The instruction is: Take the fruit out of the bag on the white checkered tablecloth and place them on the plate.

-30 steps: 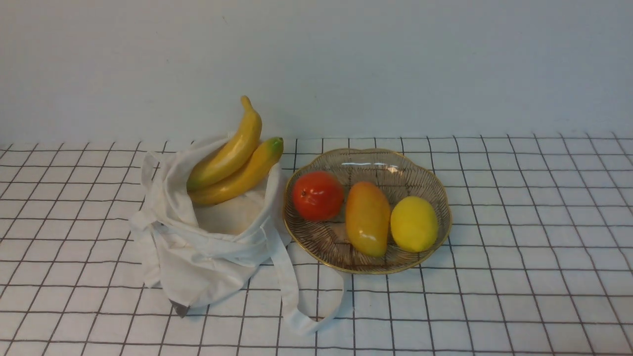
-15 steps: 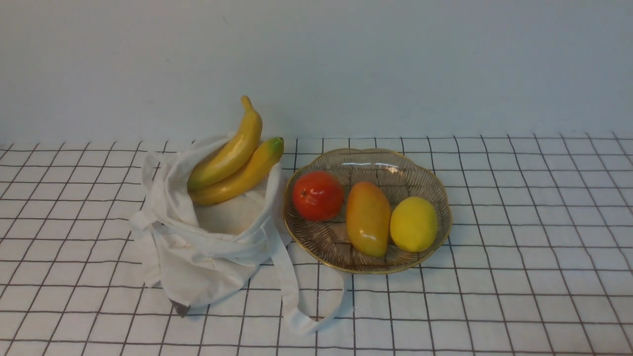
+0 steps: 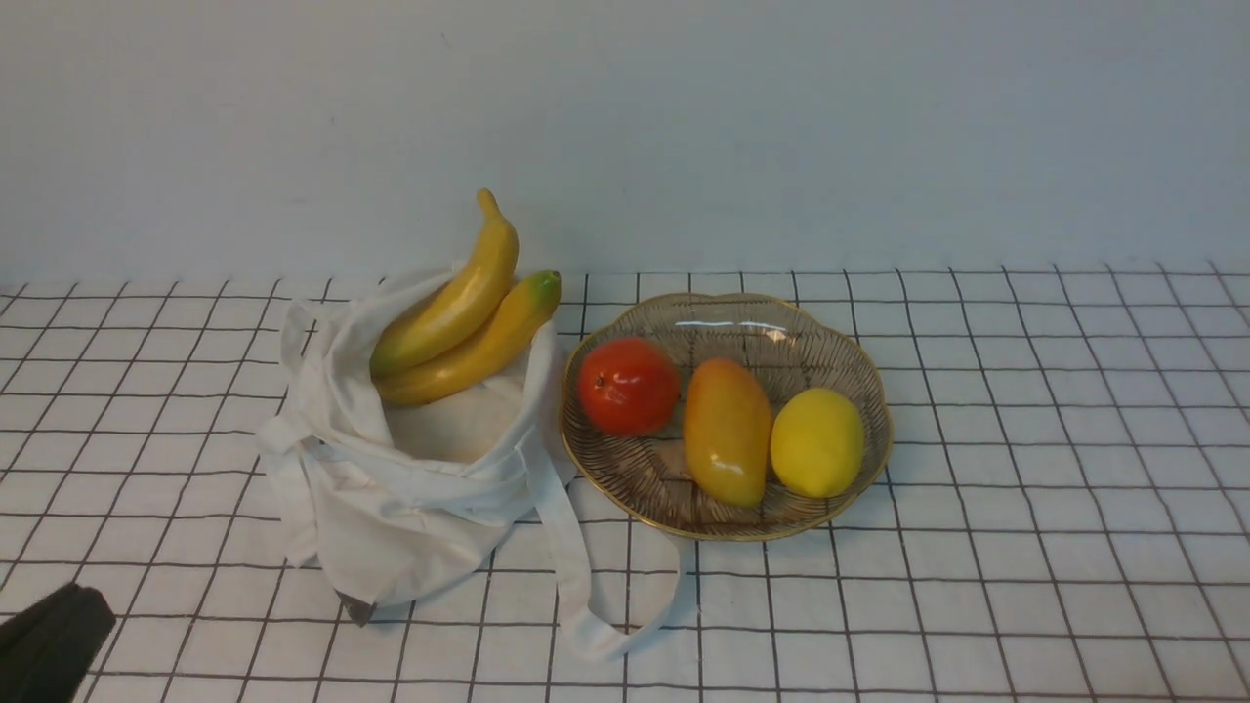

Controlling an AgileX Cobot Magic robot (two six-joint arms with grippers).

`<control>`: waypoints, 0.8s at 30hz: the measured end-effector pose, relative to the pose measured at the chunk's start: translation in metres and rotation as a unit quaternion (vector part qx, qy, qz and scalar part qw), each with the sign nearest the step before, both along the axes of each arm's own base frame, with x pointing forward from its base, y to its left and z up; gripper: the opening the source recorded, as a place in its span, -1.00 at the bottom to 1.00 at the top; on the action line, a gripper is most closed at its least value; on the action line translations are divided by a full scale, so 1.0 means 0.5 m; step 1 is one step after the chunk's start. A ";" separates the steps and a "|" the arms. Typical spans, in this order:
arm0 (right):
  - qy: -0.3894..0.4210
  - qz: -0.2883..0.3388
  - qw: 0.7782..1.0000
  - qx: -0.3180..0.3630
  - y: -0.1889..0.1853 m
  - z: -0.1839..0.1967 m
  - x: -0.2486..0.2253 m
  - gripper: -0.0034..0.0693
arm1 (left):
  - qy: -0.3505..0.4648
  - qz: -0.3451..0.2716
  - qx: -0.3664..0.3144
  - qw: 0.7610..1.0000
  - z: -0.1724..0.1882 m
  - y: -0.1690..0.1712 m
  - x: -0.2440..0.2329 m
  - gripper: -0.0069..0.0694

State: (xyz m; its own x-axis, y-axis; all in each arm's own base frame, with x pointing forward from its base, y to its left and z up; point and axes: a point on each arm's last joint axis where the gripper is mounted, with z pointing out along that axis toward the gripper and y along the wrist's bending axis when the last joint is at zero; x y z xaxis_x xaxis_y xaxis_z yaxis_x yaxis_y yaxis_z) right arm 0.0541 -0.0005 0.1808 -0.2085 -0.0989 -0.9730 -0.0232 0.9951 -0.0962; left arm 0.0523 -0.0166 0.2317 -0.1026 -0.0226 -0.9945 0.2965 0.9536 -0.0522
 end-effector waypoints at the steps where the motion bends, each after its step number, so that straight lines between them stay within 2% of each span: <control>1: 0.000 0.000 1.000 0.000 0.000 0.000 0.000 -0.94 | 0.007 0.014 0.001 1.000 -0.011 0.002 0.003 -0.84; 5: 0.000 0.000 1.000 0.000 0.000 0.000 0.000 -0.94 | 0.061 0.072 0.030 0.995 -0.092 0.014 0.012 -0.84; 8: 0.000 0.000 1.000 0.000 0.000 0.000 0.000 -0.94 | 0.079 0.089 0.053 0.991 -0.111 0.019 0.011 -0.84; 24: 0.000 0.000 1.000 0.000 0.000 0.000 0.000 -0.94 | 0.091 0.087 0.069 0.990 -0.121 0.020 0.000 -0.84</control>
State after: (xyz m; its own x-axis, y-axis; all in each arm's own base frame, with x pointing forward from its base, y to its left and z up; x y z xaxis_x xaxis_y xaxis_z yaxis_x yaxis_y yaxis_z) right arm 0.0541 -0.0005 0.1808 -0.2085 -0.0997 -0.9729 -0.0231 0.9950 -0.0970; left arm 0.0524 -0.0068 0.1713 -0.2861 0.0782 -0.9550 0.1245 0.9912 0.0438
